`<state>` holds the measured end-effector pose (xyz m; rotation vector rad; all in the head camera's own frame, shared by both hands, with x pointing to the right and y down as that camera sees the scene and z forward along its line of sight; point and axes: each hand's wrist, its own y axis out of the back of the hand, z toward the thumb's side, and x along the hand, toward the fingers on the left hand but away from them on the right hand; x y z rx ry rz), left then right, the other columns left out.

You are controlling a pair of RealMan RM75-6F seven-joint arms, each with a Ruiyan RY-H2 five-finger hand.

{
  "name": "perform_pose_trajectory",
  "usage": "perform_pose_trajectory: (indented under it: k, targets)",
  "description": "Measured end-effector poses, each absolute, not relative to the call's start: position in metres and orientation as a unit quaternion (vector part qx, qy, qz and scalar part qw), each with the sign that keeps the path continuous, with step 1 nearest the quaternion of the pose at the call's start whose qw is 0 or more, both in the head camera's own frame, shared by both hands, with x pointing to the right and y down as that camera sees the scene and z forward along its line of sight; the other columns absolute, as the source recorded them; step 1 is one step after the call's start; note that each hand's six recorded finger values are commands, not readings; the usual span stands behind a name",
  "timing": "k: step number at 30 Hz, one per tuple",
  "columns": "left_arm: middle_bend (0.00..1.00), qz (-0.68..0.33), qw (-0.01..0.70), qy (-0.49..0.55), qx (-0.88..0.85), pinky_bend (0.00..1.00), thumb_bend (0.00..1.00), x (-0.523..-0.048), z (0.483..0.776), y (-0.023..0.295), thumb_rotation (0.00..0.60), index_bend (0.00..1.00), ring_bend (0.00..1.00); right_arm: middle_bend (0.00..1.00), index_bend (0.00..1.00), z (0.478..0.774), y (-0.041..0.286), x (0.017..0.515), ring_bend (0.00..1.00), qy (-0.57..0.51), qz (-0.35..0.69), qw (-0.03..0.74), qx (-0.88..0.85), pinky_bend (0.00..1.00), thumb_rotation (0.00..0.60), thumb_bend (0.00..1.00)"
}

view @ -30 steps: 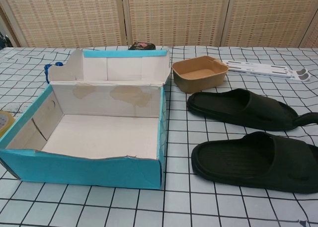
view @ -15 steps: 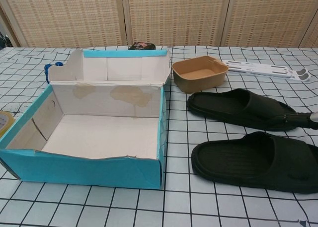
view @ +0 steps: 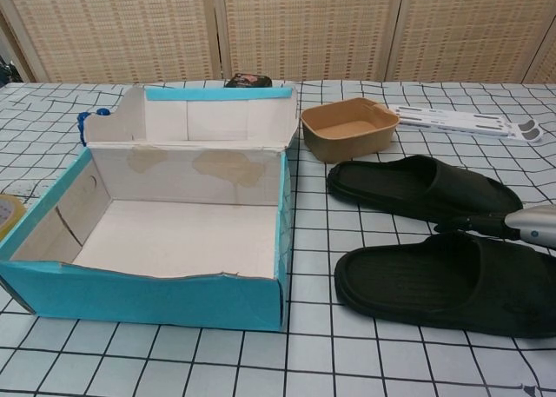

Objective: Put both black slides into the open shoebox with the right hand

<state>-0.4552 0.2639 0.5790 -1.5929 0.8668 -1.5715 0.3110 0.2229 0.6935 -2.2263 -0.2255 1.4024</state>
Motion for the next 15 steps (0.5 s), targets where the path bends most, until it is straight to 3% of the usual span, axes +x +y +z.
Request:
perform_pose_trajectory:
  k: [9,12,15]
  targets:
    - [0.24,-0.609,0.362,0.339,-0.619,0.42,0.38,-0.455,0.578,0.264,0.600,0.31,0.24,0.05,0.05,0.705,0.224,0.309,0.00,-0.087,0.525,0.252,-0.808,0.09,0.600,0.08]
    - [0.24,-0.609,0.362,0.338,-0.620,0.42,0.38,-0.455,0.579,0.264,0.600,0.31,0.24,0.13,0.12,0.706,0.222,0.310,0.01,-0.099,0.525,0.256,-0.806,0.10,0.600,0.08]
    - [0.24,-0.608,0.363,0.338,-0.620,0.42,0.38,-0.455,0.578,0.264,0.600,0.31,0.24,0.27,0.27,0.706,0.220,0.311,0.12,-0.109,0.525,0.266,-0.801,0.18,0.600,0.08]
